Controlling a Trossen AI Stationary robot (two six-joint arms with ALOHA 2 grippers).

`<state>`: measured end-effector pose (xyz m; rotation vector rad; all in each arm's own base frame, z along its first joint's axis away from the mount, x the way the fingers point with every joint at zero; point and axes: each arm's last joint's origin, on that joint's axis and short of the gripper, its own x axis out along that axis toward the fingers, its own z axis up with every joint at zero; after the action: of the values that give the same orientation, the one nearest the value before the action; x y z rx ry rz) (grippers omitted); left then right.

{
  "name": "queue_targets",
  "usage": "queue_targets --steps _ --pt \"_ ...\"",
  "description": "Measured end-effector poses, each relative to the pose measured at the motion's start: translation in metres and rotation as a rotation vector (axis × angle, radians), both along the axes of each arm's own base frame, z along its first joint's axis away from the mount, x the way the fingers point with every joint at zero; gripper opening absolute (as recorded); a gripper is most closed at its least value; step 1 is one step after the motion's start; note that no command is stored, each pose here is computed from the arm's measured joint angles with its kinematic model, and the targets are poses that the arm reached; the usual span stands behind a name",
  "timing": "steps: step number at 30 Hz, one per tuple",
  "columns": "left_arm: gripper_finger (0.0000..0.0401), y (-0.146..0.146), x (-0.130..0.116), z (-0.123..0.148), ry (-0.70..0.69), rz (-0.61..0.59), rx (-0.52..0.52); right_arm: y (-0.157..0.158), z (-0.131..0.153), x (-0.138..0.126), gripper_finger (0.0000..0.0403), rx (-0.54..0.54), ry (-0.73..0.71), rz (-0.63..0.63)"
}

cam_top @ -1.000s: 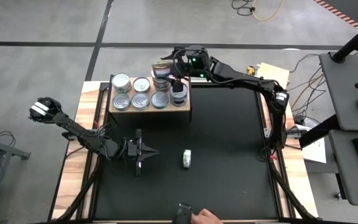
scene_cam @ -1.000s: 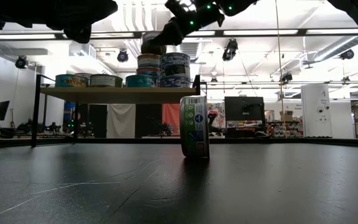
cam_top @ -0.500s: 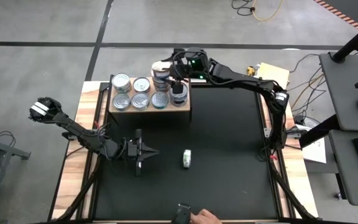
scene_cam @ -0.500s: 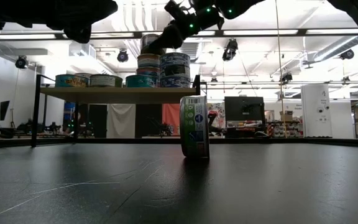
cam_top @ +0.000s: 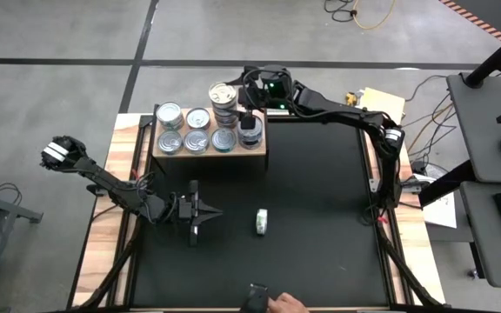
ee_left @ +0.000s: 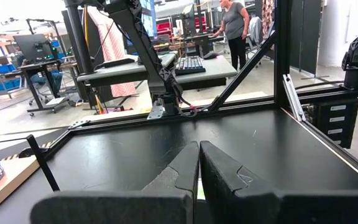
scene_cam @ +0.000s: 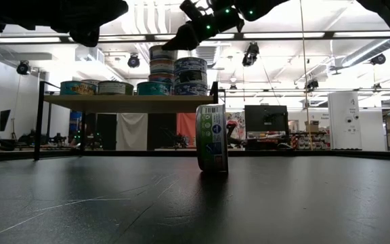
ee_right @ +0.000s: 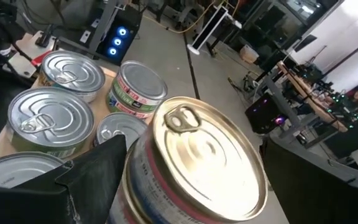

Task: Stack canned seafood by type on shelf
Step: Stack the green/white tuna can on top of the other green/white tuna can on the shelf

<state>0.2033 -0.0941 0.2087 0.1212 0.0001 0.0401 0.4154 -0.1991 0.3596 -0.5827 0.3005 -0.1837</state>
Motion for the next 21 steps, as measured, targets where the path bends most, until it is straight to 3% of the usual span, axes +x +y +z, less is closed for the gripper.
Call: queue_targets --steps 5,9,21 --pt "0.0 0.0 0.0 0.0 0.0 0.0 0.0 0.002 0.003 -0.002 0.0354 0.028 -0.002 -0.007" --pt "0.0 0.0 0.0 0.0 0.0 0.0 -0.008 0.017 0.023 -0.014 0.0354 0.086 -0.013 -0.006" --pt "0.0 0.0 0.0 0.0 -0.001 -0.001 -0.034 0.071 0.049 -0.06 0.0343 0.432 0.183 -0.037"
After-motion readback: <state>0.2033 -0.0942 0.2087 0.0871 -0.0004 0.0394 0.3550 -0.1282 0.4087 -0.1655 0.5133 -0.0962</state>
